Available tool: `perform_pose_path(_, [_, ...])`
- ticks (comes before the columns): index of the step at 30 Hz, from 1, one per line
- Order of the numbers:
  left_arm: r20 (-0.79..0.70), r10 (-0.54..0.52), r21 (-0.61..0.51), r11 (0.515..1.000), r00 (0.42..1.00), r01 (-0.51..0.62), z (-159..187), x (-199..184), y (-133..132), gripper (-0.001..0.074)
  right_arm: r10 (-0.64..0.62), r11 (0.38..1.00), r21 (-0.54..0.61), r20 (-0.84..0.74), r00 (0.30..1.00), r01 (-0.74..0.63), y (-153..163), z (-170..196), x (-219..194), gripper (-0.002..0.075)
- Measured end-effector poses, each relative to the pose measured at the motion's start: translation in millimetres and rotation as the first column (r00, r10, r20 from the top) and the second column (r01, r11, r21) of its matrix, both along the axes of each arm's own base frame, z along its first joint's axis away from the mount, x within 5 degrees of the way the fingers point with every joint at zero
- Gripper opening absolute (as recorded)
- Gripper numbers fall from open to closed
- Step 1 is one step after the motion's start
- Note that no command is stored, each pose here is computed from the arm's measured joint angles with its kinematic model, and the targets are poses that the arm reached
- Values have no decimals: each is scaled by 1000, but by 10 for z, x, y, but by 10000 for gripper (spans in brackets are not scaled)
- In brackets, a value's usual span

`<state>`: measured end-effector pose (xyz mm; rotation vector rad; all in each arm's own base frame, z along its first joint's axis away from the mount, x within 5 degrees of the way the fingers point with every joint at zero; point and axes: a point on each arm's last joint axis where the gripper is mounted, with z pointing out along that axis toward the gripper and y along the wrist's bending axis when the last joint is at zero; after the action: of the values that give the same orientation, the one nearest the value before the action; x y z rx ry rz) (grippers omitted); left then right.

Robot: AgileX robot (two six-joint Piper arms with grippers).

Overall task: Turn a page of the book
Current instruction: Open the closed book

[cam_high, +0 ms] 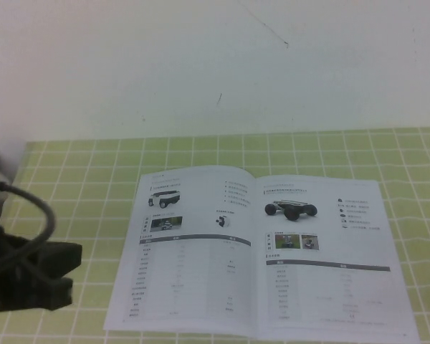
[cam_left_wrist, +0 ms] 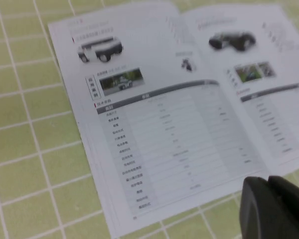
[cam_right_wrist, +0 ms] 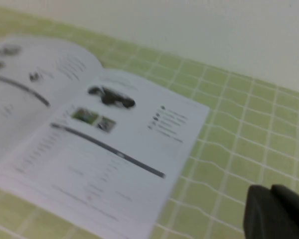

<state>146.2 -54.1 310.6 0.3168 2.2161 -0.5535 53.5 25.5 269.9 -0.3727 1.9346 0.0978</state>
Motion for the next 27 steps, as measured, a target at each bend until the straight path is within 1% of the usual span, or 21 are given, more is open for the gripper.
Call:
perform_pose_path(2, [-23, -27, 19, 999, 999, 28, -59, 160, -28, -4, 21, 990, -141, -36, 999, -25, -44, 111, 50, -2])
perform_pose_path(3, [-32, -40, 22, 999, 999, 41, -92, 243, -48, -4, 25, 983, -182, -41, 999, -32, -62, 160, 84, -2])
perform_pose_path(4, [-29, -48, 22, 999, 998, 49, -106, 314, -62, -4, 22, 980, -197, -41, 999, -30, -74, 196, 119, -2])
perform_pose_path(7, [-24, -51, -24, 998, 998, 50, -163, 575, -120, -4, -18, 985, -172, -6, 1000, 16, -106, 255, 220, -2])
perform_pose_path(11, [-17, -88, -63, 994, 996, 87, -282, 892, -201, -4, -45, 985, -167, -26, 999, 40, -144, 253, 357, -2])
perform_pose_path(15, [-55, -133, -91, 988, 990, 128, -467, 1168, -275, -4, -52, 987, -158, -160, 986, 27, -178, 193, 554, -2])
perform_pose_path(19, [-92, -163, -72, 985, 982, 157, -639, 1391, -383, -4, -44, 990, -143, -246, 968, 9, -194, 226, 730, -2])
perform_pose_path(22, [-92, -209, -40, 978, 974, 206, -711, 1495, -600, -4, -34, 992, -130, -278, 960, -2, -202, 270, 866, -2])
perform_pose_path(27, [-93, -309, 1, 951, 946, 310, -859, 1605, -1108, -4, 5, 994, -98, -343, 939, -41, -193, 210, 1060, -1])
